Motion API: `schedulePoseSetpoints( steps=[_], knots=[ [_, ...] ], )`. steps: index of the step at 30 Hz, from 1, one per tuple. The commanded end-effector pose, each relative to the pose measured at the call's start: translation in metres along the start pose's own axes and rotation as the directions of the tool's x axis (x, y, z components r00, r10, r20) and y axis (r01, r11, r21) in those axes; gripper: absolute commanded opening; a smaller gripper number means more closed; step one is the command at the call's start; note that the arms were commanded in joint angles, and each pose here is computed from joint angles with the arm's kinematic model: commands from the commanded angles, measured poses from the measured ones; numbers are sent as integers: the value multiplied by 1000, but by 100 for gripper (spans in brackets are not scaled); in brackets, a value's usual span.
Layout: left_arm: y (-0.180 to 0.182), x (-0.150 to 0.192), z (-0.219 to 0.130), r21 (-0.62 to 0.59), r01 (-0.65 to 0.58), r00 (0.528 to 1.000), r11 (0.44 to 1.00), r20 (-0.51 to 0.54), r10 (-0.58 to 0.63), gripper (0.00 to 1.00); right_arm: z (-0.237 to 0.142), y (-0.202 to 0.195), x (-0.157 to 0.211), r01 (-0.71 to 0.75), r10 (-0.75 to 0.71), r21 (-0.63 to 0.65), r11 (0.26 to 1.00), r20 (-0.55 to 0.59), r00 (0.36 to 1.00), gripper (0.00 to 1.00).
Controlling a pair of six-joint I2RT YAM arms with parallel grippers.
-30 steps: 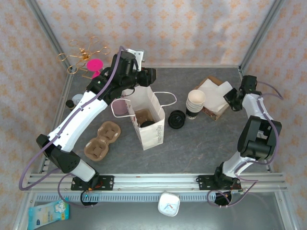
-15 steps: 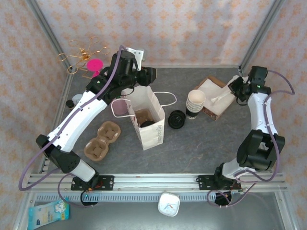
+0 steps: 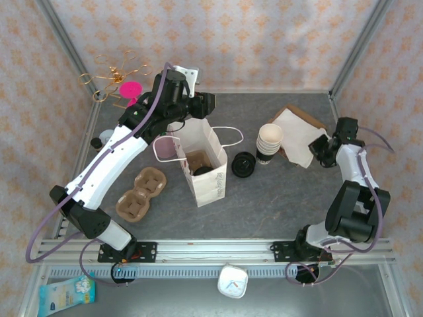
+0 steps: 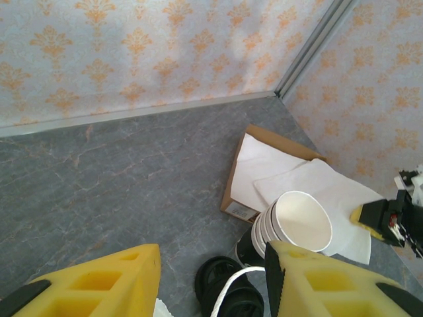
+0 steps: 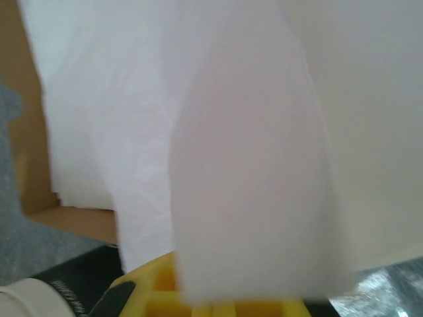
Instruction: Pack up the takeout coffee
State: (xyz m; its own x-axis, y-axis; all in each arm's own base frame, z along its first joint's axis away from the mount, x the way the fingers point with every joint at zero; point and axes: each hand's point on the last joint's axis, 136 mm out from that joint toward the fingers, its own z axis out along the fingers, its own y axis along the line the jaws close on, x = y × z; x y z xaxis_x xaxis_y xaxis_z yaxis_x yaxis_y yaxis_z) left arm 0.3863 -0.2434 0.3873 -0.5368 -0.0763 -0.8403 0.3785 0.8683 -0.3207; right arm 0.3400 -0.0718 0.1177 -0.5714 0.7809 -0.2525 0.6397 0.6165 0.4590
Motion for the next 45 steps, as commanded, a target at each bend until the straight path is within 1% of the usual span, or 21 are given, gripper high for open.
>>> schedulePoseSetpoints(
  steps=[1,2,3,4,8,11,13,15,17,18,20,21,24,25,26,28,30,37,40,42,45],
  knots=[
    [-5,-8,-6,16,-20,999,1000,29,19,48,-6,0,-5,-7,8,-22,1000,52,999,0],
    [-5,-8,-6,14,-21,999,1000,28,20,48,-4,0,-4,-10,11,-28,1000,47,999,0],
    [-5,-9,-5,12,-21,999,1000,28,21,48,-3,2,-4,-13,15,-36,999,38,999,3],
    [-5,-10,-6,13,-21,999,1000,29,20,48,-2,3,-3,-15,16,-41,999,31,999,12],
    [-5,-10,-6,11,-22,999,1000,31,22,48,-2,2,-9,-15,16,-25,1000,54,998,30],
    [-5,-11,-6,11,-22,999,1000,33,22,48,1,-1,-7,-25,26,-19,1000,46,999,40],
    [-6,-11,-6,12,-21,999,1000,33,21,48,3,-4,-8,-34,35,-8,999,50,998,42],
    [-6,-11,-6,13,-22,999,1000,33,21,48,6,-5,-8,-37,37,-7,999,49,998,42],
    [-5,-11,-6,10,-22,999,1000,34,22,48,7,-1,-7,-33,35,-32,999,46,998,40],
    [-5,-12,-6,8,-22,999,1000,36,22,48,8,-1,-8,-35,37,-32,999,49,998,37],
    [-5,-12,-6,11,-22,999,1000,37,22,48,8,-1,-10,-33,34,-24,999,53,998,27],
    [-6,-13,-5,12,-22,999,1000,38,22,48,8,0,-11,-30,32,-26,999,52,998,24],
    [-5,-13,-6,10,-25,999,1000,39,25,48,9,1,-11,-27,29,-31,999,47,998,20],
    [-5,-13,-6,9,-26,999,1000,42,26,48,10,2,-11,-28,29,-33,999,43,999,14],
    [-5,-12,-6,8,-27,999,1000,38,27,48,10,2,-11,-26,28,-35,999,39,999,11],
    [-5,-13,-6,9,-28,999,1000,39,27,48,11,5,-12,-26,28,-45,999,35,999,9],
    [-5,-13,-7,8,-28,999,1000,39,28,48,7,10,-14,-20,22,-61,998,40,999,1],
    [-7,-16,-12,17,-75,995,997,64,74,49,-35,45,-31,21,-3,-162,987,107,994,0],
    [-8,-20,-15,20,-113,990,993,86,111,50,-62,62,-41,40,-10,-197,980,148,989,0],
    [-10,-23,-17,18,-143,985,990,102,141,52,-83,78,-46,57,-14,-243,968,174,985,0],
    [-22,-27,-21,48,-209,970,977,135,201,55,-115,101,-52,86,-21,-312,946,206,978,0]
  ],
)
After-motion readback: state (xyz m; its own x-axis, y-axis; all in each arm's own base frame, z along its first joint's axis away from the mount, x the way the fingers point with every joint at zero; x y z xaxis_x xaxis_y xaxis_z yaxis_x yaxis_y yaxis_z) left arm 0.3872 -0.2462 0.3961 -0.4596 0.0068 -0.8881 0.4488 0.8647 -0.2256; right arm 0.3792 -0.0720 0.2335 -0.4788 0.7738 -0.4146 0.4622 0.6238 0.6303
